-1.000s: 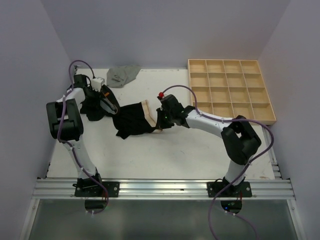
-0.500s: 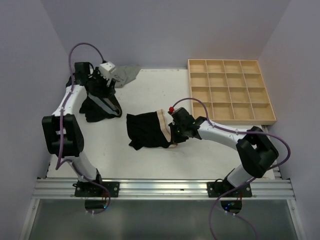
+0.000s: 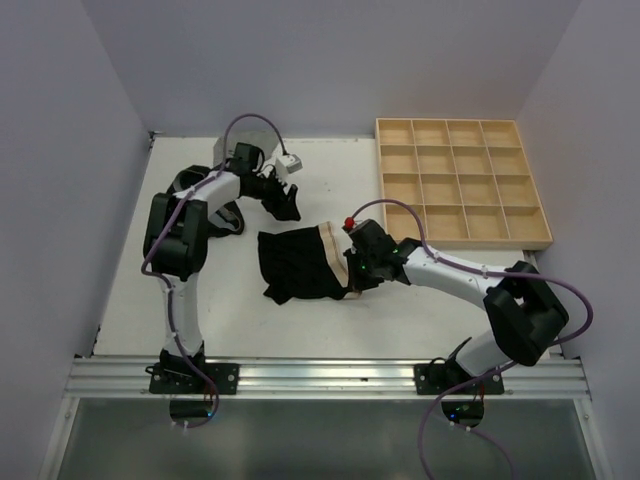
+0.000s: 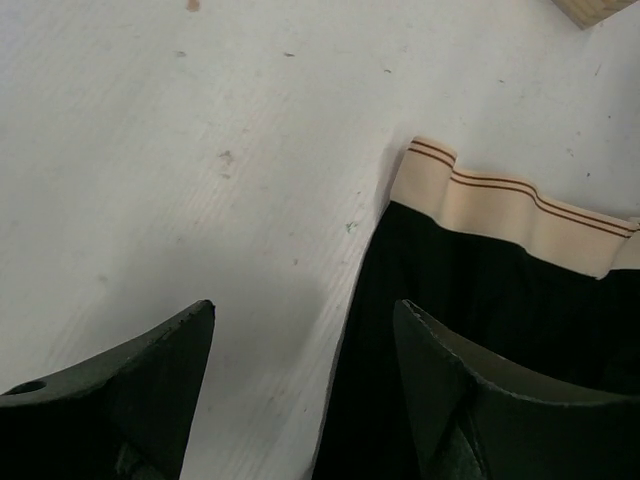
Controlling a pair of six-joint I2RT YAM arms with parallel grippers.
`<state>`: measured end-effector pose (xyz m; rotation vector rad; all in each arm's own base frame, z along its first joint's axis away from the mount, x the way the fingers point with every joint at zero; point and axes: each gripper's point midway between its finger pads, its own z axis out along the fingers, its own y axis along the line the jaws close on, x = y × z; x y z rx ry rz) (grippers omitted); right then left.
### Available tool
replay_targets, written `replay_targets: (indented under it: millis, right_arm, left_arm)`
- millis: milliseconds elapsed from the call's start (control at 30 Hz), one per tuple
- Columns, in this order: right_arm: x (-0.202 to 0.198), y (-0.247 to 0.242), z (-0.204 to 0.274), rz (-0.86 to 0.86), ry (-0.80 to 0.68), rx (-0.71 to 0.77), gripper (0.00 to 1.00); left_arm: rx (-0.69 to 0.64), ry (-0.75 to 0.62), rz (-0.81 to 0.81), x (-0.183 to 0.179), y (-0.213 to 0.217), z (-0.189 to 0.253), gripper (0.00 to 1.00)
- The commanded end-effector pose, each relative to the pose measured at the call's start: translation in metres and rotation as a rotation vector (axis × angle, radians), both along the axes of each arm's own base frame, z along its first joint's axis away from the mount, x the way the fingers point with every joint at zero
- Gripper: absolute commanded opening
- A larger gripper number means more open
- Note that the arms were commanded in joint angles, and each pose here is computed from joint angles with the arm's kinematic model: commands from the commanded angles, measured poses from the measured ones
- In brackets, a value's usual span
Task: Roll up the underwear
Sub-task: Move the underwear to the center of the board, then flatten the underwear
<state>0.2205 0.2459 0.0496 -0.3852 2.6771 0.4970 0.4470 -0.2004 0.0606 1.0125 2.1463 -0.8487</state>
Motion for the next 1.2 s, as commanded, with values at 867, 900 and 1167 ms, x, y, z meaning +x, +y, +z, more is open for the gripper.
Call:
replay_targets:
  millis: [867,900,1167]
  right_arm:
    - [0.019,-0.016,0.063,0.082,-0.223,-0.038,0.00]
    - [0.021,-0.012,0.072,0.099,-0.241,-0.022,0.00]
    - [0.024,0.006,0.122,0.251,-0.326,0.038,0.00]
  left_arm:
    - [-0.090,-0.155,0.087,-0.017,0.028,0.070,0.00]
    - [-0.071,-0.195,0.094,-0.033,0.035,0.083,0.00]
    - [-0.037,-0.400,0.169,-0.095,0.058,0.136,0.00]
